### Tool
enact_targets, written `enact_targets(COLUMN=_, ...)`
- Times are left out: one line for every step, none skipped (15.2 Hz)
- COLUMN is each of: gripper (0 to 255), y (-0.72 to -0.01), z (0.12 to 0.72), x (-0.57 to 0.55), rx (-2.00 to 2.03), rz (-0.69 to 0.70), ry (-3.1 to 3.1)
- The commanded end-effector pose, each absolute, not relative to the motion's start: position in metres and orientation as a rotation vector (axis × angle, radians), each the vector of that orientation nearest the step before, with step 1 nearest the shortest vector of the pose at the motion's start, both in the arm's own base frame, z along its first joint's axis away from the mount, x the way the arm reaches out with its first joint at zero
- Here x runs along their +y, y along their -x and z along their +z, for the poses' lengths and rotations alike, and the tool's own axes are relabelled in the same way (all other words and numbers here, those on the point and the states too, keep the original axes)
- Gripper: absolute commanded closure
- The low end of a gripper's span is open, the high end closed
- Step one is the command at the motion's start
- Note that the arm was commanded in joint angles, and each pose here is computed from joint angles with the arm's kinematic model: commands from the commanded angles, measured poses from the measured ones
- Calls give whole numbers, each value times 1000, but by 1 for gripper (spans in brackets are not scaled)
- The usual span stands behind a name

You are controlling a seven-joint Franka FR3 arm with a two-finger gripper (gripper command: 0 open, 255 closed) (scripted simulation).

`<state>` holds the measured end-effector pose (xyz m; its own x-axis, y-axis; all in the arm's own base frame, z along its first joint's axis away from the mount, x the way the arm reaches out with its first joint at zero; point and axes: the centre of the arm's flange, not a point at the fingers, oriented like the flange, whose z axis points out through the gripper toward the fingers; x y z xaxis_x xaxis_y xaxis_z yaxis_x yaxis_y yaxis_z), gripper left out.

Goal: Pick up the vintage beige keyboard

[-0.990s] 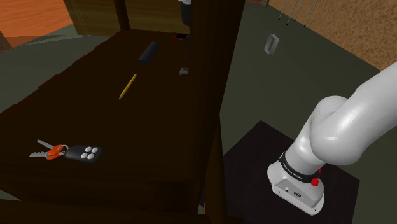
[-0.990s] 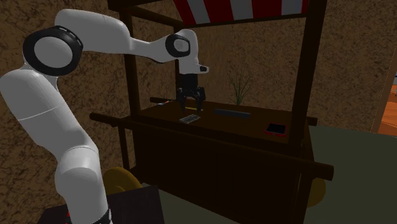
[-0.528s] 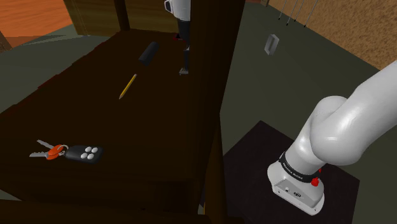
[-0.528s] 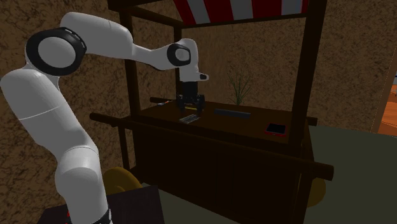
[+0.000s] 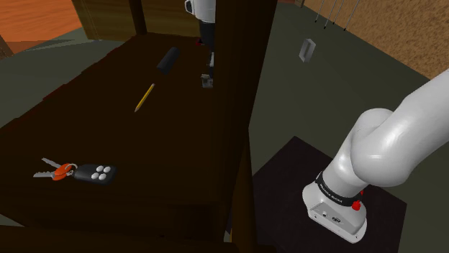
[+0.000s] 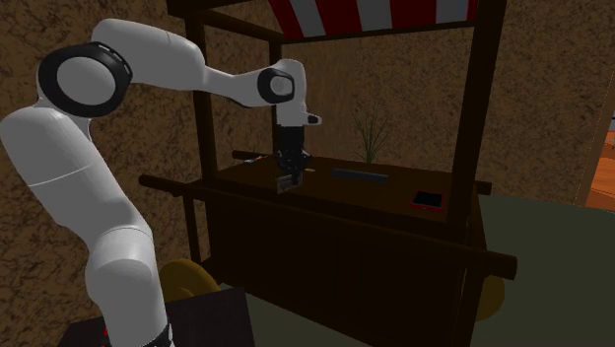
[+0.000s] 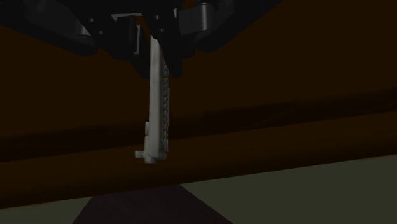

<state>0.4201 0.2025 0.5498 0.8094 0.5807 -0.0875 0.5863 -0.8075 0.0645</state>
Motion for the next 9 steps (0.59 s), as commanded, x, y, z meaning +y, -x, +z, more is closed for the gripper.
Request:
enact_targets(gripper=255, y=-426, z=542, x=192, rx=921, rz=-111, ry=-2842)
enact_targets(gripper=255, y=-423, z=540, x=188, rx=922, rz=-112, ry=-2842)
enact_targets(gripper=255, y=-424, z=545, x=194, rx=920, rz=-110, ry=-2842)
enact_targets(gripper=255, y=-424, z=550, x=194, rx=920, rz=-110, ry=-2842)
enact_targets(gripper=255, y=-424, z=555, x=194, rx=920, rz=-110, ry=-2842)
enact_targets(gripper=255, y=-424, z=561, x=194, rx=920, rz=-110, ry=-2842)
enact_targets(gripper=255, y=-424, z=566, x=194, rx=920, rz=-110, ry=-2842)
enact_targets(gripper=255, y=-424, z=571, x=194, rx=920, rz=-110, ry=-2842)
enact_targets(gripper=255, y=-424, z=576, x=194, rx=920, rz=-110, ry=-2842)
